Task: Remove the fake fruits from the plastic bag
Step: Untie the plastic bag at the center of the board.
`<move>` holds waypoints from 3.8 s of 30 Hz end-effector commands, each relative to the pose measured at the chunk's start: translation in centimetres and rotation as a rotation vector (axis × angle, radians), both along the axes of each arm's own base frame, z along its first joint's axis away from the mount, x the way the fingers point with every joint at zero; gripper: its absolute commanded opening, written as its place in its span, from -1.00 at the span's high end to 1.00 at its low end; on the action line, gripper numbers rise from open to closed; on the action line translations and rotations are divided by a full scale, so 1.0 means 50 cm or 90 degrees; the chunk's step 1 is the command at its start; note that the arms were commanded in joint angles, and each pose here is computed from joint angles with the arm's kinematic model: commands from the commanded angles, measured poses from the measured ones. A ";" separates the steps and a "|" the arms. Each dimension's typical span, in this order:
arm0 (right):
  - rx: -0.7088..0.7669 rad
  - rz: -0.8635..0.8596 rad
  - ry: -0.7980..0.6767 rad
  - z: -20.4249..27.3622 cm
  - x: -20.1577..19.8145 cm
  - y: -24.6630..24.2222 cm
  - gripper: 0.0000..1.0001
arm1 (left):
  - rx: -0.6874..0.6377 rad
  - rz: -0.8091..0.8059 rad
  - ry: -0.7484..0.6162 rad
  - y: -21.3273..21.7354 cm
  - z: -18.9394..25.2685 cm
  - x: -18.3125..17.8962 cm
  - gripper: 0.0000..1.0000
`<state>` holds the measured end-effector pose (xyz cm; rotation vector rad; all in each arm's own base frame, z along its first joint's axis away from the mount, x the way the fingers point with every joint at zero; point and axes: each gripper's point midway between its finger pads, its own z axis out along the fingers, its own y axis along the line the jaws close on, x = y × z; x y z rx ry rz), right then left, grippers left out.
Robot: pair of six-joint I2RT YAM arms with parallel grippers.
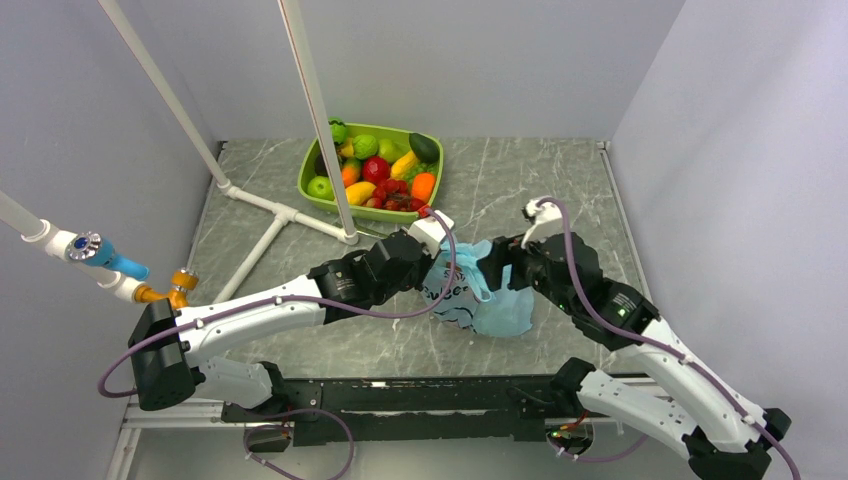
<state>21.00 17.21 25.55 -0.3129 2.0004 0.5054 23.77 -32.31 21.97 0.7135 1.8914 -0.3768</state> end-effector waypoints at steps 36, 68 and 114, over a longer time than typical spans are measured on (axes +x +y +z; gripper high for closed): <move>0.203 -0.251 -0.097 -0.004 0.037 -0.100 1.00 | -0.041 0.023 -0.038 0.010 0.039 0.012 1.00; 0.120 0.015 -0.095 0.015 -0.007 0.011 1.00 | -0.076 -0.268 0.096 -0.090 0.045 0.004 -0.77; 0.123 -0.135 0.118 -0.010 0.052 -0.016 -0.72 | -0.110 -0.028 -0.073 0.067 0.140 0.044 1.00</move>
